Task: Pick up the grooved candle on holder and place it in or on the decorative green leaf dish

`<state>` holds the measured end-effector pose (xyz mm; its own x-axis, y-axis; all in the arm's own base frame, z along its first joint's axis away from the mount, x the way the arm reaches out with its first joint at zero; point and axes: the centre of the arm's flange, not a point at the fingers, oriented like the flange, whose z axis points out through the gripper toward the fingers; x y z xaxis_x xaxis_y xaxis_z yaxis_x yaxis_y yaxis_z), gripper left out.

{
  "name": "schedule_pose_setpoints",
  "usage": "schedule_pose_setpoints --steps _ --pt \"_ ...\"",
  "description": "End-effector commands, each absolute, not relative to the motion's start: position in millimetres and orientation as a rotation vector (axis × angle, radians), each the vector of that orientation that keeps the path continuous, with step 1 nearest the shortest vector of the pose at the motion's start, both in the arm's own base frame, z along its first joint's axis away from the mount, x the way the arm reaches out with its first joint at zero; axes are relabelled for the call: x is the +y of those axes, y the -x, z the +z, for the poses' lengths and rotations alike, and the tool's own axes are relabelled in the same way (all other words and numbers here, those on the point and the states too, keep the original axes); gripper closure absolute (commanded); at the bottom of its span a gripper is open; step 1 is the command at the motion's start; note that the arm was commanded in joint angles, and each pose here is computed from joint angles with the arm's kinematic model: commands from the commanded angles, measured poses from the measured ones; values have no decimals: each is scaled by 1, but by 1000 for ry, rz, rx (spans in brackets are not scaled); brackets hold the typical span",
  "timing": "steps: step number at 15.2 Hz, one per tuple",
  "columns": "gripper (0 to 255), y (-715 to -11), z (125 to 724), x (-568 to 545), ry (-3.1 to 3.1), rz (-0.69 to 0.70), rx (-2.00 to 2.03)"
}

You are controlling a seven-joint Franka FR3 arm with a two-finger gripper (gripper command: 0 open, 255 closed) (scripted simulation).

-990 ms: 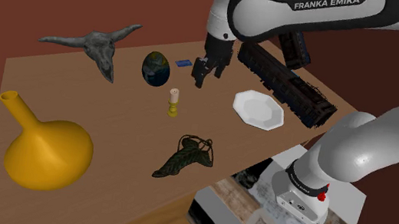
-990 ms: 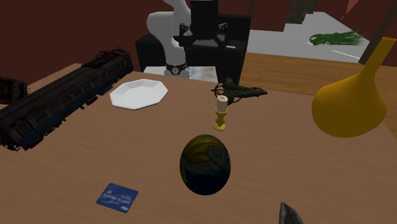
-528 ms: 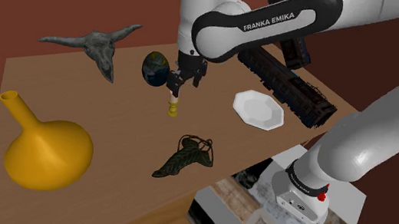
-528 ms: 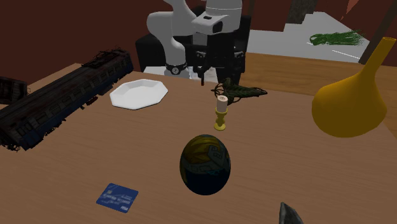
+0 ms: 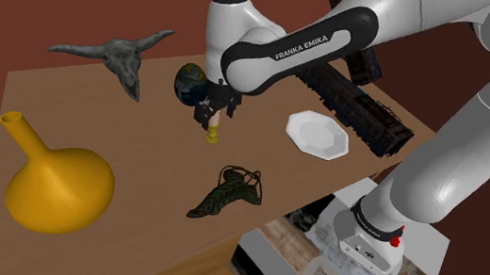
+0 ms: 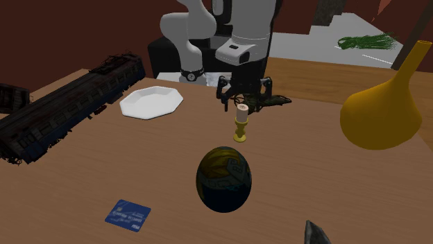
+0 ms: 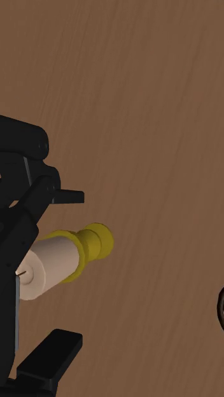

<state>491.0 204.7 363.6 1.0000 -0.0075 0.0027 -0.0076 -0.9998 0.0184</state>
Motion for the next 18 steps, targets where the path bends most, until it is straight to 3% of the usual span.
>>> schedule_pose_setpoints --steps 1,9,10,18 --pt "0 -492 354 204 -3123 5 -12" --pt "0 -492 351 204 -3123 5 -12" --pt "255 -492 351 204 -3123 5 -12" --pt "255 -492 351 204 -3123 5 -12"
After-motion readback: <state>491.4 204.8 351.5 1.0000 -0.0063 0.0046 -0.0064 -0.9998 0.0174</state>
